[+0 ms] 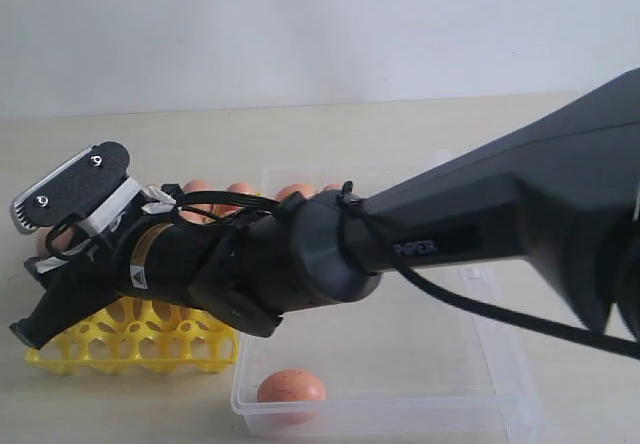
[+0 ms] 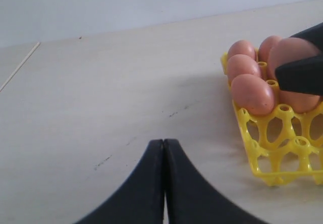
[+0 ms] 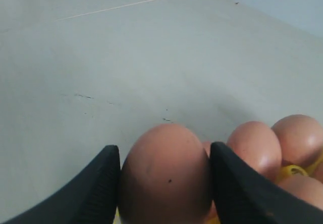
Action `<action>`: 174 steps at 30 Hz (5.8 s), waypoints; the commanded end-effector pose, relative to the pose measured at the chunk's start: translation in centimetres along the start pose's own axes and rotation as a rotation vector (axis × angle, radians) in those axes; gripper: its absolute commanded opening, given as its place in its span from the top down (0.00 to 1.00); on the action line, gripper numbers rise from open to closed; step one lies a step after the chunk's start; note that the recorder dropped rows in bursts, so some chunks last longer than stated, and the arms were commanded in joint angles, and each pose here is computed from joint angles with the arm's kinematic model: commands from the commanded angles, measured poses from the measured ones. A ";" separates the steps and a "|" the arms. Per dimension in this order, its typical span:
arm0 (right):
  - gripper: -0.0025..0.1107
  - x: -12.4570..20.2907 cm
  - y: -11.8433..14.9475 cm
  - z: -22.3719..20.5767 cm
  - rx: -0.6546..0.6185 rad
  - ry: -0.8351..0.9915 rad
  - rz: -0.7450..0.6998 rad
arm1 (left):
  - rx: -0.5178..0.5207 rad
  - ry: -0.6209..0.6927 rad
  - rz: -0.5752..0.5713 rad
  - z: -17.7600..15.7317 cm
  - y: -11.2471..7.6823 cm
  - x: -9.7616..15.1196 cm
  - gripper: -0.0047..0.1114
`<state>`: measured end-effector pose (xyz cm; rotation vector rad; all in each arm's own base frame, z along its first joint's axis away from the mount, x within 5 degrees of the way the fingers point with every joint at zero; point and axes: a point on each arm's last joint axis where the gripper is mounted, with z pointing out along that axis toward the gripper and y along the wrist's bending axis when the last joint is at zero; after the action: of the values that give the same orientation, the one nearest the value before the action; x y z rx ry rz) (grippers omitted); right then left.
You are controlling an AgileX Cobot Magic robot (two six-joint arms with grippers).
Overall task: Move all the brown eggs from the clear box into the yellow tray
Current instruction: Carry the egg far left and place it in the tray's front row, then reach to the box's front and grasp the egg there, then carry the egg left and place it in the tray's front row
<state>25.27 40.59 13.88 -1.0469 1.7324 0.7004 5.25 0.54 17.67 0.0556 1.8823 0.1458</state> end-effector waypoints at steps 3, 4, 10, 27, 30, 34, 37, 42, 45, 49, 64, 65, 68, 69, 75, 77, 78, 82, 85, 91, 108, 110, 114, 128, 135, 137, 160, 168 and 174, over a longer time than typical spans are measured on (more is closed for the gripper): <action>0.98 0.1 -0.1 2.3 -0.004 0.047 0.086 | 0.005 -0.019 -0.005 -0.1 0.0 -0.2 0.96; 0.98 0.2 -0.1 2.5 -0.002 0.050 0.105 | 0.005 -0.019 -0.005 -0.1 0.0 -0.2 0.96; 0.98 0.0 1.1 2.7 -0.027 0.038 0.113 | 0.005 -0.019 -0.005 -0.1 0.0 -0.2 0.96; 0.47 -0.3 1.3 2.6 -0.033 0.026 0.114 | 0.005 -0.019 -0.005 -0.1 0.0 -0.2 0.96; 0.47 -2.6 1.2 1.3 -0.015 0.026 0.056 | 0.005 -0.019 -0.005 -0.1 0.0 -0.2 0.96; 0.48 -6.5 0.3 -2.5 0.062 0.149 -0.034 | 0.005 -0.019 -0.005 -0.1 0.0 -0.2 0.96; 0.49 -8.3 -1.0 -7.0 0.170 0.391 -0.019 | 0.005 -0.019 -0.005 -0.1 0.0 -0.2 0.96; 0.50 -7.2 -3.6 -13.6 0.273 0.904 0.015 | 0.005 -0.019 -0.005 -0.1 0.0 -0.2 0.96; 0.52 -6.2 -4.4 -15.4 0.155 1.037 -0.006 | 0.005 -0.019 -0.005 -0.1 0.0 -0.2 0.96; 0.54 -5.1 -4.5 -15.7 -0.039 1.060 -0.045 | 0.005 -0.019 -0.005 -0.1 0.0 -0.2 0.96; 0.54 0.2 -4.5 -10.8 -0.213 1.078 -0.067 | 0.005 -0.019 -0.005 -0.1 0.0 -0.2 0.96; 0.54 0.4 -4.6 -10.6 -0.214 1.078 -0.071 | 0.005 -0.019 -0.005 -0.1 0.0 -0.2 0.96; 0.54 1.0 -4.7 -10.0 -0.207 1.074 -0.072 | 0.005 -0.019 -0.005 -0.1 0.0 -0.2 0.96; 0.54 1.1 -4.7 -9.9 -0.206 1.074 -0.071 | 0.005 -0.019 -0.005 -0.1 0.0 -0.2 0.96; 0.55 1.6 -4.5 -9.9 -0.226 1.109 -0.057 | 0.005 -0.019 -0.005 -0.1 0.0 -0.2 0.96; 0.55 1.6 -4.5 -9.9 -0.228 1.112 -0.057 | 0.005 -0.019 -0.005 -0.1 0.0 -0.2 0.96; 0.55 1.6 -4.5 -9.9 -0.233 1.111 -0.064 | 0.005 -0.019 -0.005 -0.1 0.0 -0.2 0.96; 0.55 1.6 -4.3 -9.9 -0.260 1.107 -0.067 | 0.005 -0.019 -0.005 -0.1 0.0 -0.2 0.96; 0.55 1.8 -4.0 -9.9 -0.291 1.112 -0.059 | 0.005 -0.019 -0.005 -0.1 0.0 -0.2 0.96; 0.55 3.1 -3.9 -9.3 -0.332 1.158 -0.046 | 0.005 -0.019 -0.005 -0.1 0.0 -0.2 0.96; 0.98 4.8 -6.2 -8.3 -0.226 1.152 -0.103 | 0.005 -0.019 -0.005 -0.1 0.0 -0.2 0.96; 0.98 4.1 -7.0 -8.7 -0.160 1.142 -0.113 | 0.005 -0.019 -0.005 -0.1 0.0 -0.2 0.96; 0.98 1.4 -8.3 -9.7 -0.056 1.033 -0.142 | 0.005 -0.019 -0.005 -0.1 0.0 -0.2 0.96; 0.98 -4.4 -9.8 -9.6 0.168 0.561 -0.056 | 0.005 -0.019 -0.005 -0.1 0.0 -0.2 0.96; 0.98 -5.9 -7.2 -6.3 0.181 0.231 0.032 | 0.005 -0.019 -0.005 -0.1 0.0 -0.2 0.96; 0.98 -5.5 -6.3 -5.2 0.176 0.180 0.057 | 0.005 -0.019 -0.005 -0.1 0.0 -0.2 0.96; 0.98 -0.8 -0.5 -0.6 0.089 0.175 0.129 | 0.005 -0.019 -0.005 -0.1 0.0 -0.2 0.96; 0.93 -0.5 -0.4 -0.6 0.089 0.209 0.161 | 0.005 -0.019 -0.005 -0.1 0.0 -0.2 0.96; 0.90 -0.3 -0.4 -0.7 0.090 0.231 0.181 | 0.005 -0.019 -0.005 -0.1 0.0 -0.2 0.96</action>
<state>25.36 39.89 14.10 -0.9527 2.0778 0.6185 5.25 0.54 17.67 0.0556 1.8823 0.1458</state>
